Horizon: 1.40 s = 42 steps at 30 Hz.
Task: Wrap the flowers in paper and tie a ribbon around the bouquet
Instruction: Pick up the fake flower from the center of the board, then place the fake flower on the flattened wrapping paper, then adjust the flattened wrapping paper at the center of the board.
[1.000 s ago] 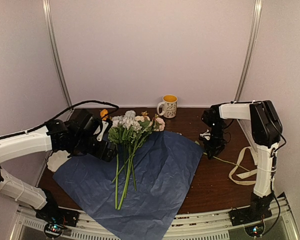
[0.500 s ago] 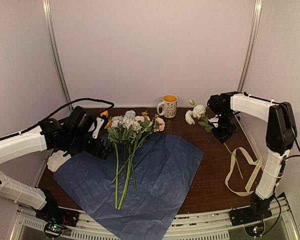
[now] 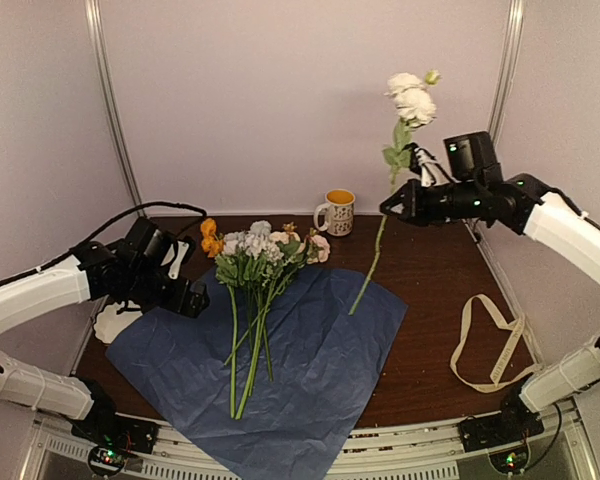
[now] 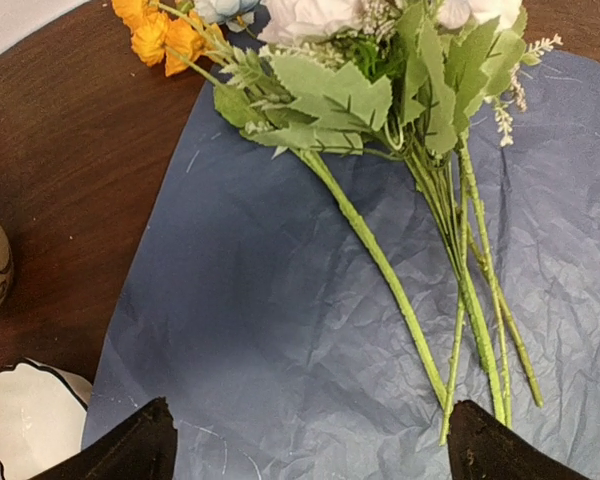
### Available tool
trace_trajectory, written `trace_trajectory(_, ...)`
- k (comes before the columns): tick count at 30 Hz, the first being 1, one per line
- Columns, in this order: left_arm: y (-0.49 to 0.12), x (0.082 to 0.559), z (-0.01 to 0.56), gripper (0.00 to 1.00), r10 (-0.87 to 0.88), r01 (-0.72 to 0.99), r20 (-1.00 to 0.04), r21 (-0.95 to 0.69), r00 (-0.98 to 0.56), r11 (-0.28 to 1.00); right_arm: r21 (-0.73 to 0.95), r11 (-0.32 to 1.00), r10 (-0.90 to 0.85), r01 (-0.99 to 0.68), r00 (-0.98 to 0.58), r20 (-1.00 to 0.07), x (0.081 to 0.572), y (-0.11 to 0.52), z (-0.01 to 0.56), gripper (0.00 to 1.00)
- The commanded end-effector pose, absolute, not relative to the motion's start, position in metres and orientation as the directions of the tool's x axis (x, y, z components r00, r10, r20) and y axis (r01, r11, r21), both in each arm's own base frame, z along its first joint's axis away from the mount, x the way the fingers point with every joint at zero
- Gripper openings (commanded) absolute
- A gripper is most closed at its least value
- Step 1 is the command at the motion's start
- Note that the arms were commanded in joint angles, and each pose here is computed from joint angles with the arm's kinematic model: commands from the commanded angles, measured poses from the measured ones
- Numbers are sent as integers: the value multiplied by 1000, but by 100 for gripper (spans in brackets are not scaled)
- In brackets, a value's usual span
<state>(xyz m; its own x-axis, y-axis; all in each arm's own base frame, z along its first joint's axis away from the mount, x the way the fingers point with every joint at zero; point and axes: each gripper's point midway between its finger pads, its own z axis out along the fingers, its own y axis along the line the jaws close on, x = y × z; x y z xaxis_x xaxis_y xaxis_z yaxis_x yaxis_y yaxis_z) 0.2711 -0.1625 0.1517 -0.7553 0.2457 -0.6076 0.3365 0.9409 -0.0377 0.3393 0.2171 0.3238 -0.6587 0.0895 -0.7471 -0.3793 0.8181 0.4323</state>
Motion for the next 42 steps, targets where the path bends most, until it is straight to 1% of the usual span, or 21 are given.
trace_trajectory(1, -163, 271, 140, 97, 223, 329, -596, -72, -772, 942, 684, 553, 83, -476, -785, -614, 306, 354, 307, 0)
trace_trajectory(5, -163, 265, 130, 92, 214, 327, -585, -94, -782, 940, 735, 548, 29, -400, -869, -495, 299, 427, 258, 0)
trace_trajectory(7, -161, 262, 125, 85, 212, 325, -580, -96, -786, 941, 732, 574, -24, -366, -901, -432, 295, 454, 226, 0)
trace_trajectory(9, -161, 258, 120, 74, 216, 330, -569, -104, -793, 938, 685, 647, -94, -333, -927, -363, 290, 469, 179, 0)
trace_trajectory(10, -161, 256, 117, 72, 217, 333, -566, -108, -795, 937, 669, 662, -119, -338, -929, -351, 288, 476, 169, 4)
trace_trajectory(11, -161, 254, 114, 70, 216, 334, -563, -114, -797, 936, 649, 681, -146, -339, -931, -334, 287, 478, 156, 11)
trace_trajectory(12, -161, 253, 111, 68, 216, 336, -560, -120, -800, 934, 621, 707, -166, -339, -933, -320, 288, 477, 144, 20)
trace_trajectory(13, -162, 252, 109, 65, 216, 340, -558, -128, -801, 932, 582, 737, -183, -344, -930, -318, 290, 472, 134, 31)
trace_trajectory(14, -163, 250, 106, 63, 217, 343, -553, -133, -804, 930, 528, 771, -199, -356, -922, -331, 295, 465, 128, 37)
trace_trajectory(15, -165, 250, 104, 61, 217, 345, -547, -142, -809, 928, 477, 799, -216, -366, -915, -340, 298, 457, 124, 39)
trace_trajectory(19, -169, 248, 88, 51, 232, 355, -516, -154, -825, 922, 372, 842, -254, -392, -894, -368, 310, 433, 124, 43)
trace_trajectory(24, -175, 251, 66, 38, 264, 364, -452, -148, -852, 920, 269, 836, -345, -478, -839, -420, 312, 410, 149, 45)
trace_trajectory(26, -175, 255, 60, 38, 277, 362, -432, -127, -858, 924, 214, 841, -367, -497, -814, -450, 313, 394, 161, 45)
trace_trajectory(29, -173, 267, 60, 38, 307, 374, -417, -87, -855, 923, 132, 878, -344, -460, -798, -494, 320, 349, 167, 47)
trace_trajectory(32, -155, 285, 71, 38, 239, 298, -407, -88, -882, 950, 116, 912, -302, -394, -834, -461, 326, 287, 145, 49)
trace_trajectory(33, -151, 291, 80, 40, 225, 285, -422, -83, -878, 955, 130, 915, -293, -383, -850, -438, 329, 270, 136, 49)
trace_trajectory(34, -148, 295, 90, 47, 218, 275, -440, -70, -871, 959, 161, 907, -294, -389, -859, -419, 331, 259, 132, 50)
trace_trajectory(35, -143, 300, 103, 56, 209, 262, -466, -52, -860, 964, 189, 901, -291, -391, -867, -405, 336, 248, 129, 50)
trace_trajectory(38, -125, 308, 123, 75, 166, 219, -485, -55, -858, 974, 233, 881, -298, -413, -864, -405, 356, 233, 128, 52)
trace_trajectory(40, -111, 312, 121, 85, 118, 185, -464, -102, -878, 977, 263, 874, -282, -409, -867, -412, 376, 232, 123, 53)
trace_trajectory(42, -93, 317, 115, 90, 72, 137, -430, -123, -900, 983, 291, 873, -276, -391, -889, -366, 392, 233, 112, 54)
